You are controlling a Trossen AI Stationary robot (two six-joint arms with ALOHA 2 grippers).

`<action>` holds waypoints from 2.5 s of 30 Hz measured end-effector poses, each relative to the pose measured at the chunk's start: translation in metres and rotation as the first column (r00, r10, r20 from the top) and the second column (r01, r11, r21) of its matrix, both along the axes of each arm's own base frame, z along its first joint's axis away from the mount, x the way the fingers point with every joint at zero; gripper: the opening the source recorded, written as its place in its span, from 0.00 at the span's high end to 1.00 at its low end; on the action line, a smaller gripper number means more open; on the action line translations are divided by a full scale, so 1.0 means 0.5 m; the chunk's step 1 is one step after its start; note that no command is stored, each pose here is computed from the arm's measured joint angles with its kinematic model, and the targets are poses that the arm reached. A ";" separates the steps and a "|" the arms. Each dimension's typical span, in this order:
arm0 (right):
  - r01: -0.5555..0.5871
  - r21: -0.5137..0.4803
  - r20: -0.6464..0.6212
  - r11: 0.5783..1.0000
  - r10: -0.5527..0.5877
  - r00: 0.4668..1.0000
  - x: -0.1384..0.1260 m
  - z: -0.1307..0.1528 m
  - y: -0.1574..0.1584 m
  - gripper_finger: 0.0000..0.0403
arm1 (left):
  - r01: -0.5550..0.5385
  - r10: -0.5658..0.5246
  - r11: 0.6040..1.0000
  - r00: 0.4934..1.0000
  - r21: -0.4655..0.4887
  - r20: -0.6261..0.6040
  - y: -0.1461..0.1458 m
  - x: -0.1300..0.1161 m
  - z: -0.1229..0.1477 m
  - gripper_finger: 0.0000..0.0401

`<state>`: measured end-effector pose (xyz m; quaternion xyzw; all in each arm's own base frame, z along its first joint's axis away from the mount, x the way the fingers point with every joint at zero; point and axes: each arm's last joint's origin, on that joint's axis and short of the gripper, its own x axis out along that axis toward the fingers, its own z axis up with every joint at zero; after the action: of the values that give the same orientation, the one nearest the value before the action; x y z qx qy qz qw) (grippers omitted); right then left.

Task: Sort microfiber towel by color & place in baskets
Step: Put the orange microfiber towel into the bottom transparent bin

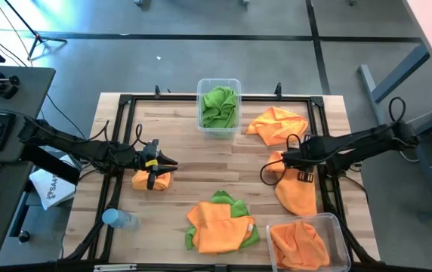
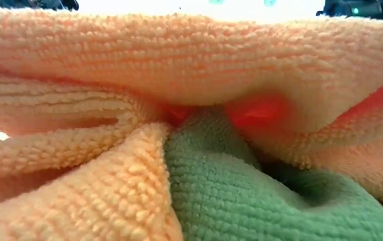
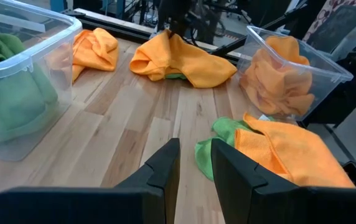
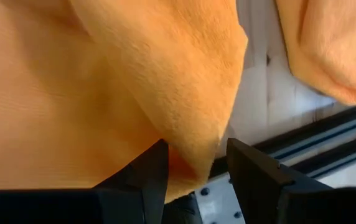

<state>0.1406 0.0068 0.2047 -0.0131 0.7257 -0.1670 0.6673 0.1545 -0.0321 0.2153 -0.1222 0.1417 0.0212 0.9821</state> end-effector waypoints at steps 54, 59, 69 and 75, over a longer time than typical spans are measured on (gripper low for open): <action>0.261 0.180 0.870 0.948 -0.277 0.408 0.025 0.447 0.099 1.00 | -0.023 0.023 1.000 1.000 0.015 0.002 0.001 0.000 0.000 0.80; 0.245 0.266 0.897 0.932 -0.332 0.291 0.024 0.475 0.111 1.00 | -0.024 0.024 1.000 1.000 0.016 0.002 0.002 0.000 0.000 0.80; 0.021 0.368 0.929 0.930 -0.368 0.039 0.030 0.552 0.156 1.00 | -0.023 0.023 1.000 1.000 0.016 0.001 0.001 0.000 0.000 0.80; -0.198 0.501 0.861 0.843 -0.508 0.017 0.016 0.579 0.197 1.00 | -0.023 0.023 1.000 1.000 0.020 -0.011 0.002 -0.001 -0.002 0.80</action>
<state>0.1485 0.1054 0.4943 0.3617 0.0660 -0.0128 0.9299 0.1541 -0.0312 0.2142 -0.1139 0.1454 0.0346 0.9822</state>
